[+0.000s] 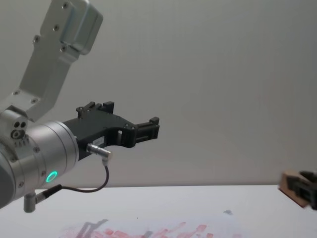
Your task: Use the one hand to pick up the stamp and affix it onto the A4 paper.
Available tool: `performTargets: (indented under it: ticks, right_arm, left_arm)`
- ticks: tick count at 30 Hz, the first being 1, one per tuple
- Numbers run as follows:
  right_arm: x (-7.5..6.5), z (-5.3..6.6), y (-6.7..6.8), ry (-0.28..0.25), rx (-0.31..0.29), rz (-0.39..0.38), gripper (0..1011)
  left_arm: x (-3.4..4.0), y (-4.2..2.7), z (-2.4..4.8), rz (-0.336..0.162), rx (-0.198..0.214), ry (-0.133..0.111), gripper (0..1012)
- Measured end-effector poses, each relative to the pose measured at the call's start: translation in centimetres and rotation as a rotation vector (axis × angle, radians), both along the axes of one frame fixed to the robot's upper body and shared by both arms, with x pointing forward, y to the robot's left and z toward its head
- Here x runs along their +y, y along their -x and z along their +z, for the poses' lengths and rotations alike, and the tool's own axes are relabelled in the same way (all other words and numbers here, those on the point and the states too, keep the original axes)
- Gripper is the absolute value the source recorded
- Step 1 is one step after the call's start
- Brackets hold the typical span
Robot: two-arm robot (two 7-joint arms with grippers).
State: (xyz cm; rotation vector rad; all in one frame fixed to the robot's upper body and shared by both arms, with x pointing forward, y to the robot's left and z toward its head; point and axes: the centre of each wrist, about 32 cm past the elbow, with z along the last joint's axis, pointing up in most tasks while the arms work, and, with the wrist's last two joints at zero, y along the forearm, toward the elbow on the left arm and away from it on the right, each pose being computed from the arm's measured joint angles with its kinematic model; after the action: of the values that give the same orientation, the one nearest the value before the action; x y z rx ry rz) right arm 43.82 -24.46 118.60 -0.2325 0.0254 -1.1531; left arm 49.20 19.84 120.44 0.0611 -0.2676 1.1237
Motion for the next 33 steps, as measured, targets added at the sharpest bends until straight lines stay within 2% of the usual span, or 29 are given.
performTargets:
  ticks: [8, 15, 24, 33]
  right_arm:
    - [1.1, 0.1, -2.1, -0.041, -0.034, 0.099, 214]
    - [2.2, -0.4, -4.1, -0.079, -0.023, 0.192, 216]
    - [3.2, -1.9, -6.0, -0.107, 0.057, 0.280, 216]
    - [3.8, -3.4, -6.8, -0.087, 0.148, 0.322, 216]
  left_arm:
    - [0.00, 0.00, 0.00, 0.000, 0.000, 0.000, 1001]
    - [0.00, 0.00, 0.00, 0.000, 0.000, 0.000, 1001]
    - [0.00, 0.00, 0.00, 0.000, 0.000, 0.000, 1001]
    - [0.00, 0.00, 0.00, 0.000, 0.000, 0.000, 1001]
